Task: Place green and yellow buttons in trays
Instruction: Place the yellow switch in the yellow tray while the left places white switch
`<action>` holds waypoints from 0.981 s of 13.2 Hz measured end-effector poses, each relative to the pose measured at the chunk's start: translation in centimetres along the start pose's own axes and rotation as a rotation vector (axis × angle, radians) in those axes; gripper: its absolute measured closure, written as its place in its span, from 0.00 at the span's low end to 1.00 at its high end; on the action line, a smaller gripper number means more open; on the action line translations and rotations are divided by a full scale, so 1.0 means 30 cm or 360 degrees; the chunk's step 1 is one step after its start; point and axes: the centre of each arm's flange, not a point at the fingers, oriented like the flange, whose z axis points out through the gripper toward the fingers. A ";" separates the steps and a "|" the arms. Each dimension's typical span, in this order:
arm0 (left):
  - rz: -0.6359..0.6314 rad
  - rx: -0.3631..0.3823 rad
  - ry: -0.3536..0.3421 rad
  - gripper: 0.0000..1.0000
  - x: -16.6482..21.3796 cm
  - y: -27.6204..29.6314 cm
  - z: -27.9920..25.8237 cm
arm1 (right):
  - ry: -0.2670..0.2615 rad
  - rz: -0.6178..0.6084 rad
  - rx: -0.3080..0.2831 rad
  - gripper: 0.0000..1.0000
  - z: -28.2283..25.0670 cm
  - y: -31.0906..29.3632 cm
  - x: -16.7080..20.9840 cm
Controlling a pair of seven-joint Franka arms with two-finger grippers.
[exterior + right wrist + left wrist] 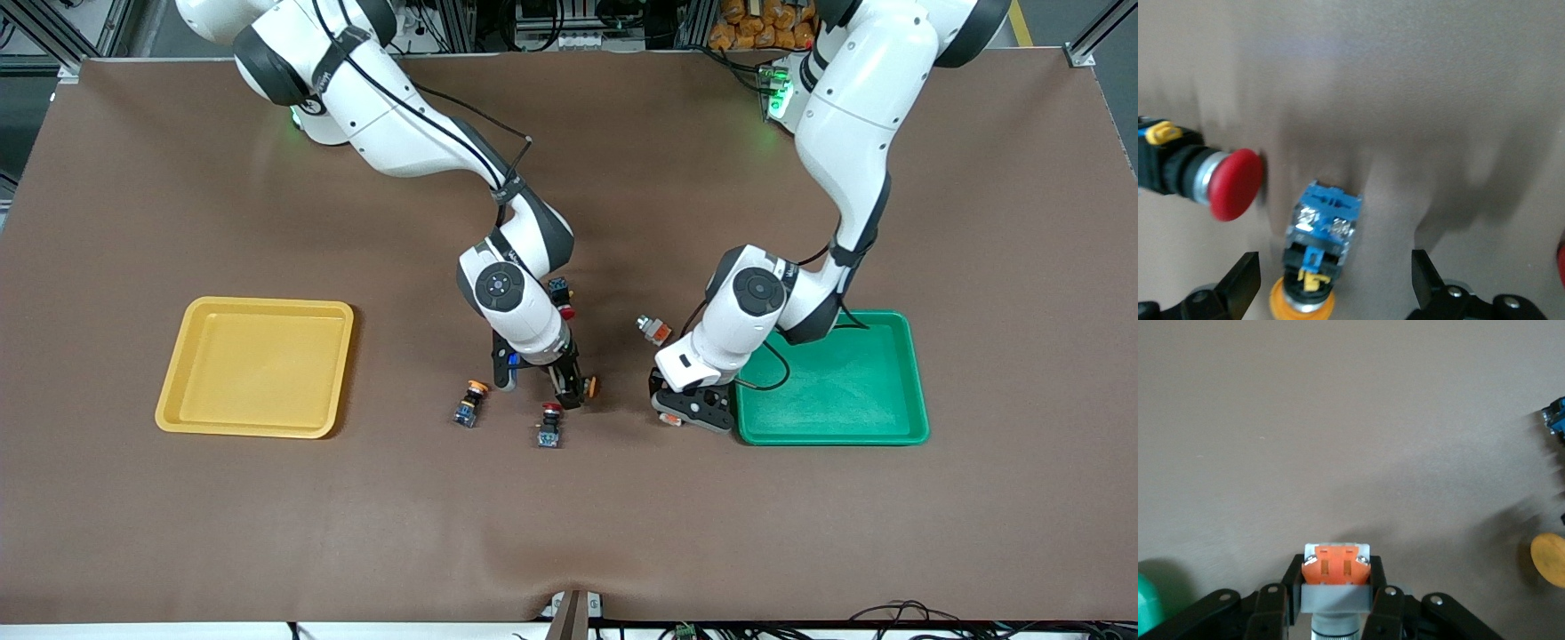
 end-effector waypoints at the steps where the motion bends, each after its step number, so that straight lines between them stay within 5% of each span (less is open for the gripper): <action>1: -0.0014 0.0017 -0.0037 0.59 0.018 -0.025 -0.051 | 0.0003 -0.0003 -0.0003 0.00 0.007 0.004 0.000; 4: -0.0082 0.0063 -0.0129 0.59 0.040 -0.132 -0.184 | 0.0005 -0.0005 -0.0003 0.14 0.008 0.004 0.000; 8: -0.0181 0.0107 -0.0230 0.59 -0.052 -0.340 -0.167 | 0.0001 -0.0017 0.0027 0.63 -0.037 -0.028 -0.014; 13: -0.0254 0.0127 -0.0346 0.59 -0.176 -0.520 -0.109 | 0.0179 -0.0034 -0.0228 0.67 -0.239 -0.097 0.060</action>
